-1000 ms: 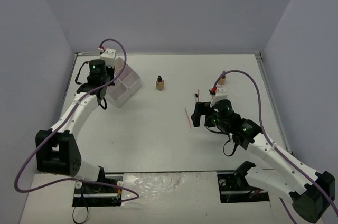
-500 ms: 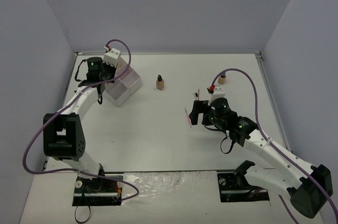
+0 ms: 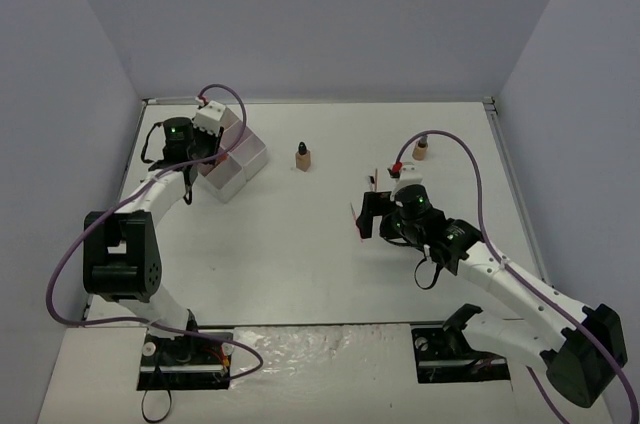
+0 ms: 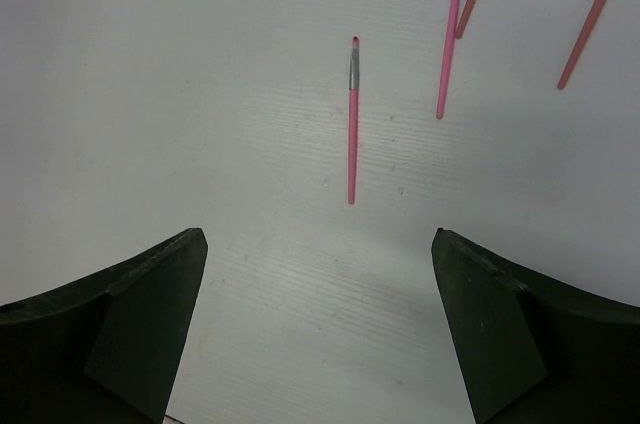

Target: Organize the makeup

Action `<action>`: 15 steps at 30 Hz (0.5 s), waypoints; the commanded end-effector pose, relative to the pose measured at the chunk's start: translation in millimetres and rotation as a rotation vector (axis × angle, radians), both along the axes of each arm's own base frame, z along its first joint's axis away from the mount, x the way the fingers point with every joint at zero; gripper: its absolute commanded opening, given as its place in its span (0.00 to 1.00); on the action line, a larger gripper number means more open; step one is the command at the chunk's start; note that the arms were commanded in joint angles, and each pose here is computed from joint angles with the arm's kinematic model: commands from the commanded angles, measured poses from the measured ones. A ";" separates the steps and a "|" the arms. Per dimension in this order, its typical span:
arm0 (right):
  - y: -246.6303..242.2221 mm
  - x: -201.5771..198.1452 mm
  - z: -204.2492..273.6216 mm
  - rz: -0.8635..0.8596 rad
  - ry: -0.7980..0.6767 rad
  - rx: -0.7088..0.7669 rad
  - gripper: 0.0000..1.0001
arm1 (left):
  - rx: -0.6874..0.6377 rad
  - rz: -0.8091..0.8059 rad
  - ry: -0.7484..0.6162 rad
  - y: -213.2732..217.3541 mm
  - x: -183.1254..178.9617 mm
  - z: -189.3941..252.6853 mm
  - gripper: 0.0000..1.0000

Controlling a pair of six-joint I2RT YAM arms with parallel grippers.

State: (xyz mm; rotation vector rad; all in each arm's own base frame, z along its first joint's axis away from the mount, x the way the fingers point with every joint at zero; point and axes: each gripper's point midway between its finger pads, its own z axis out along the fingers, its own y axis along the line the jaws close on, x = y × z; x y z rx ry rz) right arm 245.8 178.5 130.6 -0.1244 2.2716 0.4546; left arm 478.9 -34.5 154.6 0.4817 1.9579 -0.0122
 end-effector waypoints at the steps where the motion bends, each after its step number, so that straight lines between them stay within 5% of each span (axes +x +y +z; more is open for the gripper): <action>1: 8.8 12.1 7.3 0.002 -0.027 0.026 0.92 | -0.018 -0.001 -0.172 0.3 13.3 59.3 0.31; 13: 19.4 31.8 -40.2 0.014 0.103 -0.112 0.69 | -0.317 0.247 -0.122 8.5 -28.7 136.3 0.94; 15: 20.5 37.4 -47.5 0.014 0.116 -0.144 0.64 | -0.366 0.301 -0.080 10.0 -43.7 140.1 0.97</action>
